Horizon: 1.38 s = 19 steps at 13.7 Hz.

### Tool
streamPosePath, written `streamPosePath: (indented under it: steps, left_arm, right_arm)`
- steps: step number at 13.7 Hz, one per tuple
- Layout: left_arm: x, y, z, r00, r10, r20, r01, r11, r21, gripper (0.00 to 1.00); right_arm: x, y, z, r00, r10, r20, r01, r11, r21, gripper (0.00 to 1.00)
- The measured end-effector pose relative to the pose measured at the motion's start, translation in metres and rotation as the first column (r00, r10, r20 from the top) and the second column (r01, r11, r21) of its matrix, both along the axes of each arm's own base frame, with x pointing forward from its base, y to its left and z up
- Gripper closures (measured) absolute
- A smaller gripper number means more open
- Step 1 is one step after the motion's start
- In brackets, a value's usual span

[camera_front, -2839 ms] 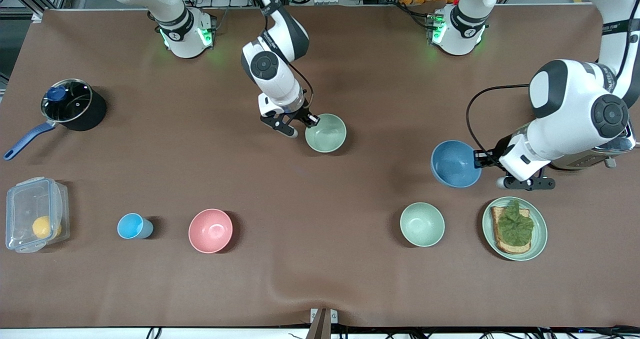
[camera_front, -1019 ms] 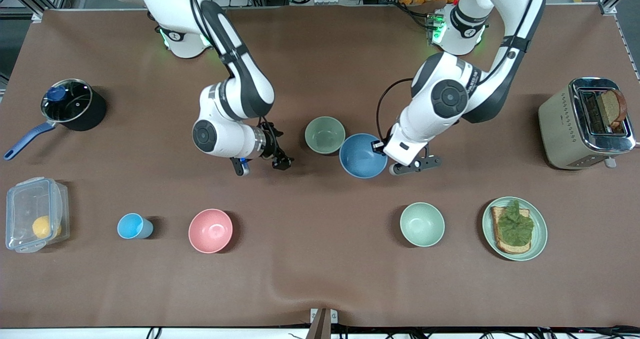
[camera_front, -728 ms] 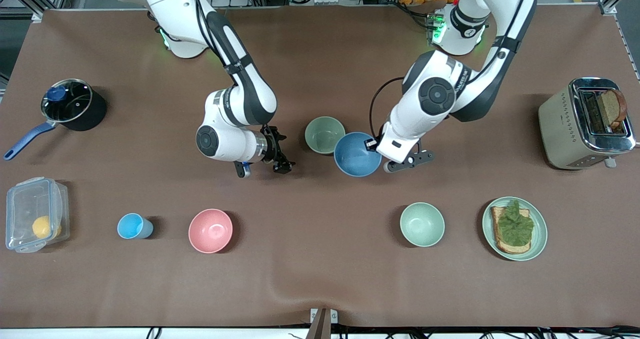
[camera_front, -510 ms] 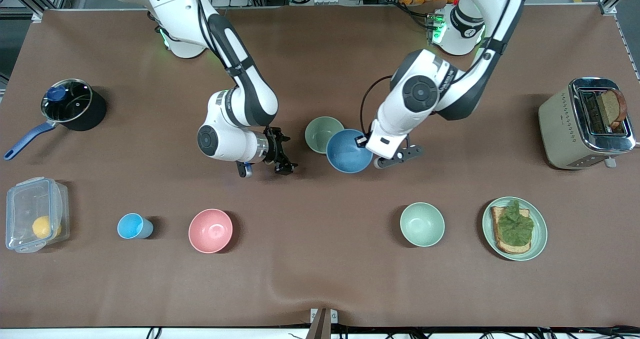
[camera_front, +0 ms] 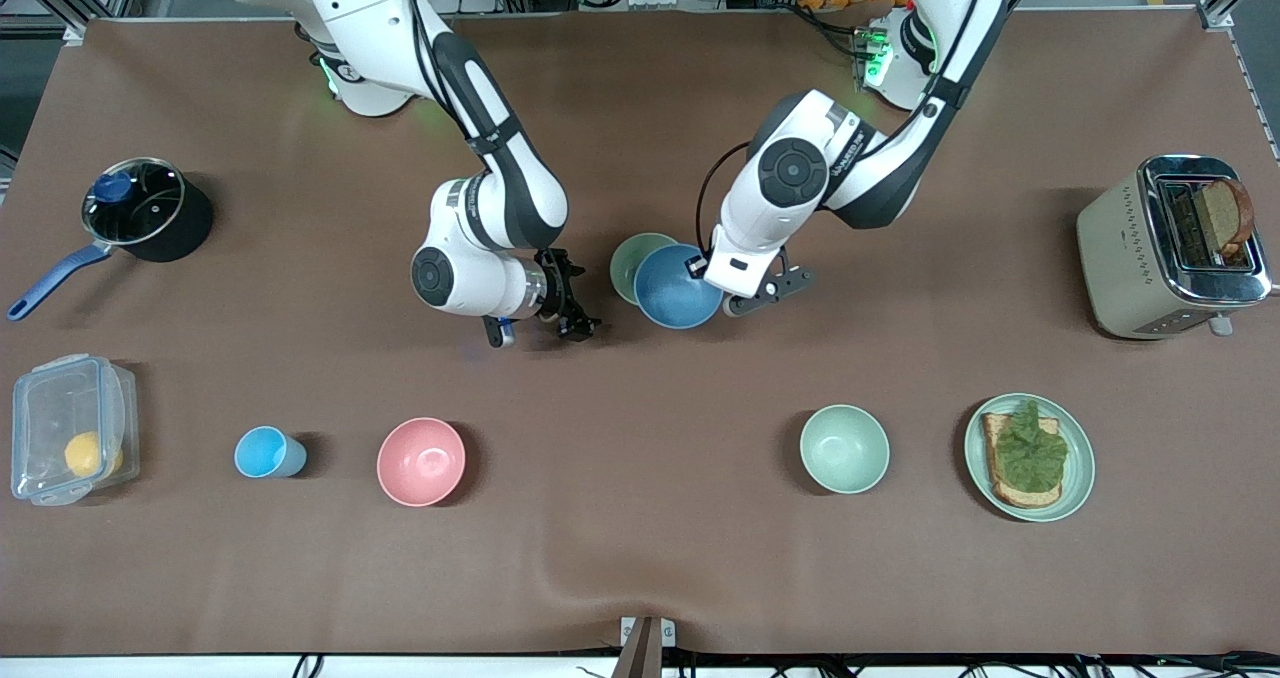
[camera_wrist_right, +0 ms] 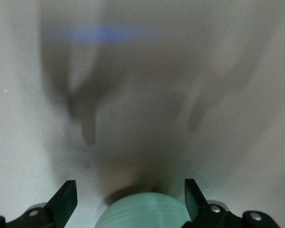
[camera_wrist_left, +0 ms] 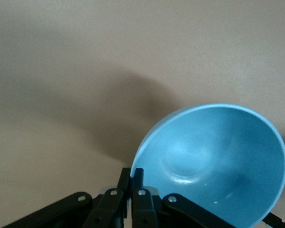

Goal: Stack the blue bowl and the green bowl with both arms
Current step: 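Lower the blue bowl into the green bowl with the left gripper, then open the left gripper to release the blue bowl inside the green bowl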

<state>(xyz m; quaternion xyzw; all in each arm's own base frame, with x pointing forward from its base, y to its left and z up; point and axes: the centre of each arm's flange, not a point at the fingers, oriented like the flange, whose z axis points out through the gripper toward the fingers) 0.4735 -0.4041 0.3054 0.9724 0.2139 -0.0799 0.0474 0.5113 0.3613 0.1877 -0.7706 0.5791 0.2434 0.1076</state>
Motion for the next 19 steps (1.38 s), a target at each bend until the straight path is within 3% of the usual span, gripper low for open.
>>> streamPosePath:
  steps: [9, 19]
  left_arm:
    - [-0.032, -0.027, -0.026, 1.000, 0.007, 0.000, -0.007, 1.000, 0.003, 0.96]
    - [-0.045, -0.045, -0.047, 1.000, 0.004, 0.010, -0.004, 1.000, -0.013, 0.96]
  right_arm:
    - [-0.001, 0.002, 0.000, 1.000, 0.004, 0.002, -0.004, 1.000, 0.000, 0.00]
    - [-0.001, 0.002, 0.000, 1.000, 0.003, 0.002, -0.003, 1.000, 0.000, 0.00]
